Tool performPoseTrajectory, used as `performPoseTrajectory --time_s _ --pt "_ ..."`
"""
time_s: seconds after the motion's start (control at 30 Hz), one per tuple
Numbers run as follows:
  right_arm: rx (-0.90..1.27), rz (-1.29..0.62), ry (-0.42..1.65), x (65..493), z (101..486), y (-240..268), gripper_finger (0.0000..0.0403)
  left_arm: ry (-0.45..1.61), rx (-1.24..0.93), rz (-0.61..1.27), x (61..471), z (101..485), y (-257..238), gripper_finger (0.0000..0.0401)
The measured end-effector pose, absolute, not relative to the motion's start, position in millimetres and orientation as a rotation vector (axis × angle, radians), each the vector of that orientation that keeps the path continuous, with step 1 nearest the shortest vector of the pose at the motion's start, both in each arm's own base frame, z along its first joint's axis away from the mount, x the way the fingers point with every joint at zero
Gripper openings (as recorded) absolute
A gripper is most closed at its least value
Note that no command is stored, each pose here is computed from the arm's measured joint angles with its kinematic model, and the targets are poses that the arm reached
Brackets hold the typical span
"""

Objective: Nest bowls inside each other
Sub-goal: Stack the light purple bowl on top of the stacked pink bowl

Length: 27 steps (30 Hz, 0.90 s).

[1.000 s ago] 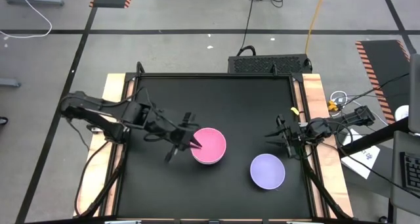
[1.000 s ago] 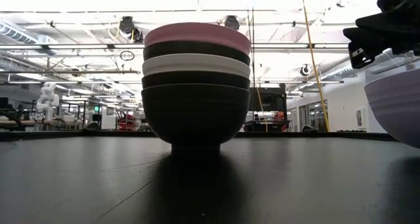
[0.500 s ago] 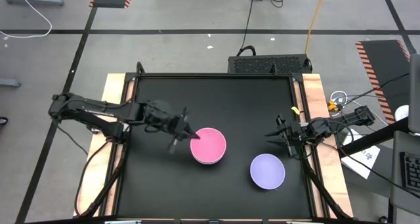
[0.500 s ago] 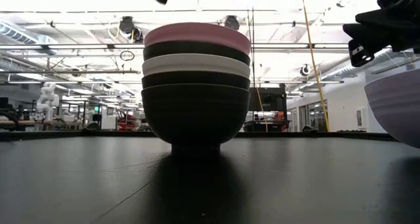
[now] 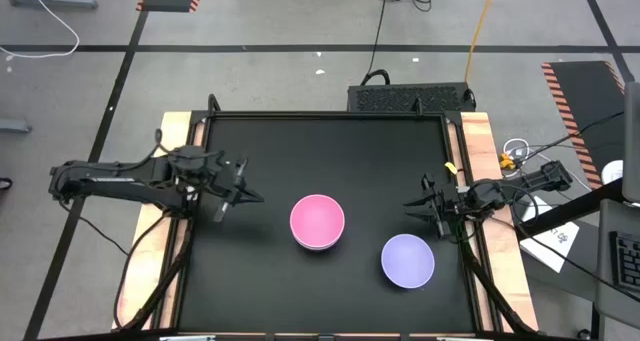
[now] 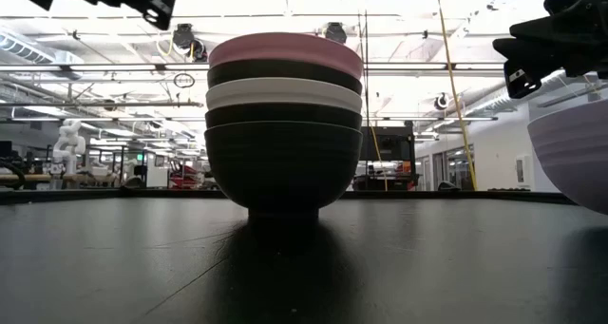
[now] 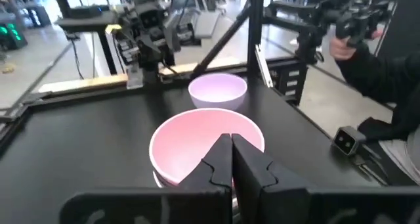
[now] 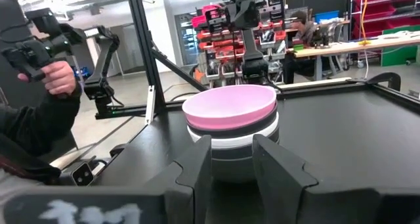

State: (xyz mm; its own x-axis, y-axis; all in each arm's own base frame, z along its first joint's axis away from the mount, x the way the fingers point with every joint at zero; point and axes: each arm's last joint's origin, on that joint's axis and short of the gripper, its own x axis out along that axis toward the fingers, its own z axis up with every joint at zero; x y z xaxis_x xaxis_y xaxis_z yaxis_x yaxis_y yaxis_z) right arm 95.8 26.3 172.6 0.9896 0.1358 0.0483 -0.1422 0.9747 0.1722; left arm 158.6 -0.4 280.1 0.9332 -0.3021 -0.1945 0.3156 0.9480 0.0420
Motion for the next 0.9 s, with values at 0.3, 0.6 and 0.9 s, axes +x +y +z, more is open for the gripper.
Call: performPoseTrajectory --time_s 0.3,0.6,0.9 --pt "0.187 0.142 -0.078 96 177 26 0.0105 0.148 0.084 -0.312 140 279 3 0.0031" --pt "0.184 0.143 -0.087 95 178 26 0.0105 0.272 0.06 -0.253 139 252 11 0.0006" --pt "0.162 0.142 -0.09 95 178 26 0.0105 0.215 -0.065 -0.153 123 205 21 0.0003"
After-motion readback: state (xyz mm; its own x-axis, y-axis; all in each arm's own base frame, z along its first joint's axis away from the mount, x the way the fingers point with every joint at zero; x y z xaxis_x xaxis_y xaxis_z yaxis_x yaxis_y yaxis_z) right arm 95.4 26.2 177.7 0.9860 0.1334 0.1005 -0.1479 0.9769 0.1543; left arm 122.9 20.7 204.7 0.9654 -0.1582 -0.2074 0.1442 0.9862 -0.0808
